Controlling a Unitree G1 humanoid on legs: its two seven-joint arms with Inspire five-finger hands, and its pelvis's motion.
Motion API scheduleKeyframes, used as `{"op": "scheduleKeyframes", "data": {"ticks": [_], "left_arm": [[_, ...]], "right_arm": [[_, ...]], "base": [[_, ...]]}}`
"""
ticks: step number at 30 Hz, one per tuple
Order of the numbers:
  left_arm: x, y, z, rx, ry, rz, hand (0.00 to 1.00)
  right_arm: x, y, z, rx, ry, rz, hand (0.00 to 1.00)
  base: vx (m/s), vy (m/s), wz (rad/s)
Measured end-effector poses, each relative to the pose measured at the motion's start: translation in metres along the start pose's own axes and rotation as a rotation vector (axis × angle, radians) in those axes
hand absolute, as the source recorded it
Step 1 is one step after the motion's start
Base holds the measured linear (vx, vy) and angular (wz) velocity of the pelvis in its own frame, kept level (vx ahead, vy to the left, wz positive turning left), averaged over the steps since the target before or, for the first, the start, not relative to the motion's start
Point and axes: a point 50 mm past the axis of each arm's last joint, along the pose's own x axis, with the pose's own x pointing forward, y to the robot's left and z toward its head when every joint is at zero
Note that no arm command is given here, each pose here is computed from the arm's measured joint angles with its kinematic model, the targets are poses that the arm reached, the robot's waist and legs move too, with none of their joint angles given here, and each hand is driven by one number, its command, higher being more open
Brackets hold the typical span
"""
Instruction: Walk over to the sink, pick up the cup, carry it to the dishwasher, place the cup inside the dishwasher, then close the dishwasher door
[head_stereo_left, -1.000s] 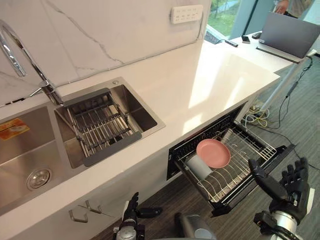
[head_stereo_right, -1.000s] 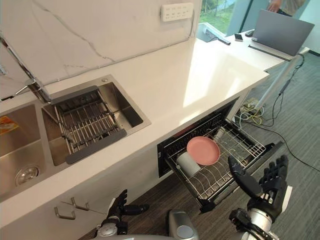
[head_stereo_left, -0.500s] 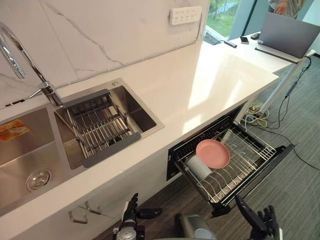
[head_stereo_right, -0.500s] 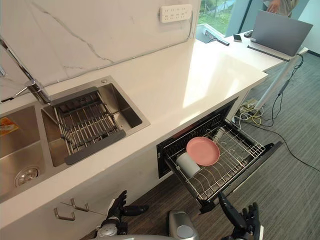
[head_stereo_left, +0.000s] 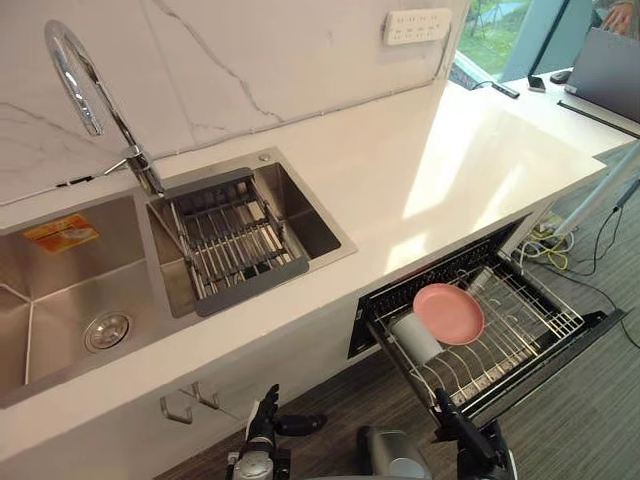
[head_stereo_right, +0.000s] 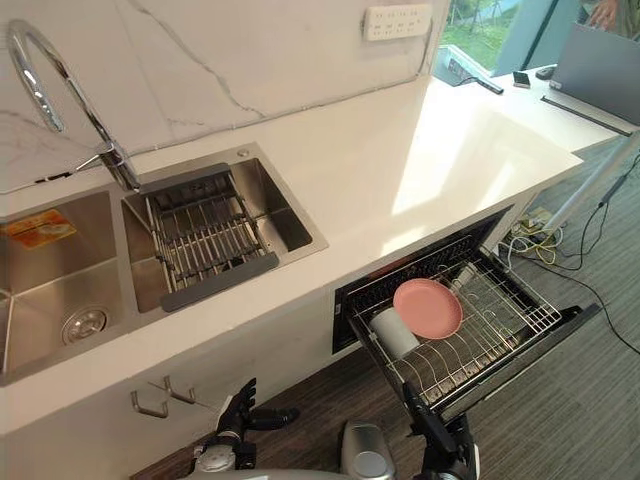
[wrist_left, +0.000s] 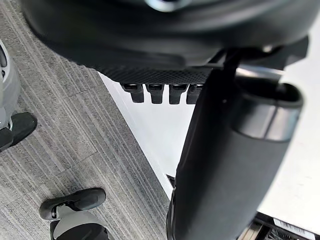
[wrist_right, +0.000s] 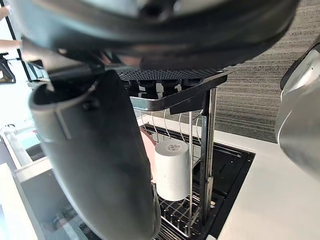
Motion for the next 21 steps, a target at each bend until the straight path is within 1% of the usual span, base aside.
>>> {"op": "scheduleKeyframes", "data": {"ticks": [6,11,21], "left_arm": [[0.000,0.001,-0.001,0.016,0.001,-0.002,1.00],[0.001,0.005,-0.002,0.029,0.009,0.001,1.00],[0.004,0.030,-0.002,0.079,0.011,0.037,1.00]], "right_arm": [[0.000,-0.003,0.002,-0.050,0.008,0.013,1.00],[0.006,0.004,0.005,-0.100,0.014,0.059,1.00],[0.041,0.047,0.031,-0.179,-0.067,0.199,1.00]], "base": [[-0.01,-0.024,0.26],[-0.02,-0.053,0.28],[-0.02,-0.038,0.21]]}}
